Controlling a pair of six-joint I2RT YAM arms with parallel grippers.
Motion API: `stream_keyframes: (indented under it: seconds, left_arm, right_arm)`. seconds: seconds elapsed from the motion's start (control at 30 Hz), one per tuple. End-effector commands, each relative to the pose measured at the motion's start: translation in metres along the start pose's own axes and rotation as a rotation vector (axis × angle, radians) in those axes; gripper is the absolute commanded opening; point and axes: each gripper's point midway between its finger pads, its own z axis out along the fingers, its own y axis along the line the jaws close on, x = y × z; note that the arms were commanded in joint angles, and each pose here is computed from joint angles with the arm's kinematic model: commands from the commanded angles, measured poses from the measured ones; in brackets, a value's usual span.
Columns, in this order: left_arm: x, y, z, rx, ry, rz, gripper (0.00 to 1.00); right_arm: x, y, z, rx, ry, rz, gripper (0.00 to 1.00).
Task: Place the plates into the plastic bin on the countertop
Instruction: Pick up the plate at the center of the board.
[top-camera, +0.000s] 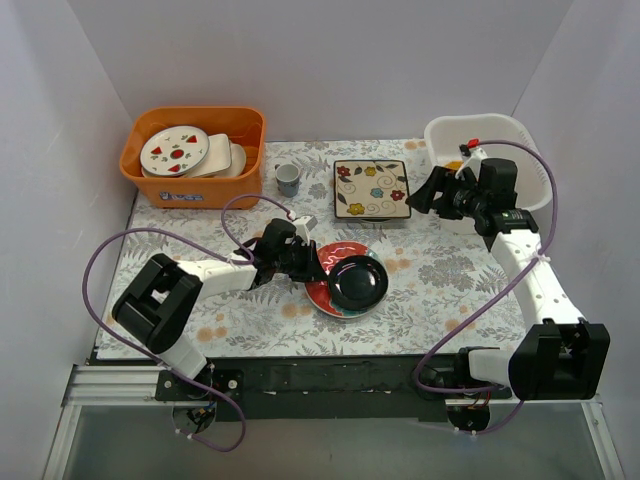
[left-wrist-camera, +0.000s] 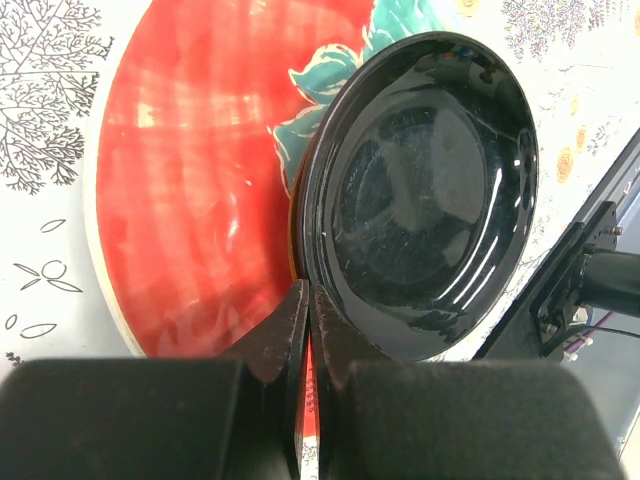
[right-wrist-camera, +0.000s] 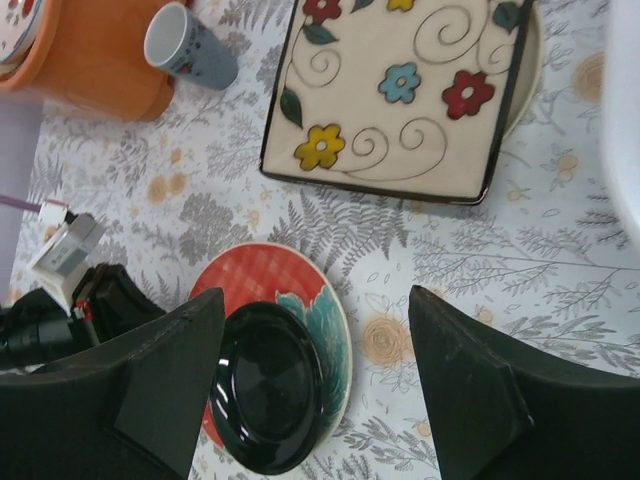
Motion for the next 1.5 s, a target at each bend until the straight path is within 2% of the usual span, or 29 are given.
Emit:
stream_keyframes:
  seconds: [0.0,0.3,0.5,0.73,1.23,1.27,1.4,1.47]
  left_arm:
    - [-0.002,-0.002,0.005,0.013,-0.002,0.011,0.0]
    - [-0.003,-0.006,0.013,0.044,0.015,0.004,0.0]
    - [-0.001,-0.005,0.015,0.046,0.023,0.001,0.0]
    - [0.0,-0.005,0.015,0.049,0.023,-0.004,0.0]
    - [-0.003,-0.009,0.011,0.052,0.015,0.003,0.0]
    - [-0.004,-0.009,0.01,0.051,0.013,0.005,0.0]
    - [-0.006,-0.009,0.008,0.042,0.006,0.011,0.0]
    - [-0.006,-0.009,0.007,0.042,0.004,0.012,0.0]
  right_arm:
    - [0.021,0.024,-0.003,-0.147,0.053,-0.049,0.81]
    - [0.112,0.014,0.001,-0.168,0.299,0.022,0.77]
    - [0.157,0.002,-0.005,-0.133,0.417,0.071,0.64]
    - [0.187,-0.003,-0.009,-0.126,0.501,0.104,0.54]
    - [0.215,-0.007,0.011,-0.075,0.603,0.085,0.47]
    - [0.216,-0.007,0.013,-0.077,0.604,0.085,0.45]
    - [0.214,-0.009,0.018,-0.047,0.619,0.081,0.1]
    - [0.209,-0.008,0.018,-0.037,0.606,0.074,0.05]
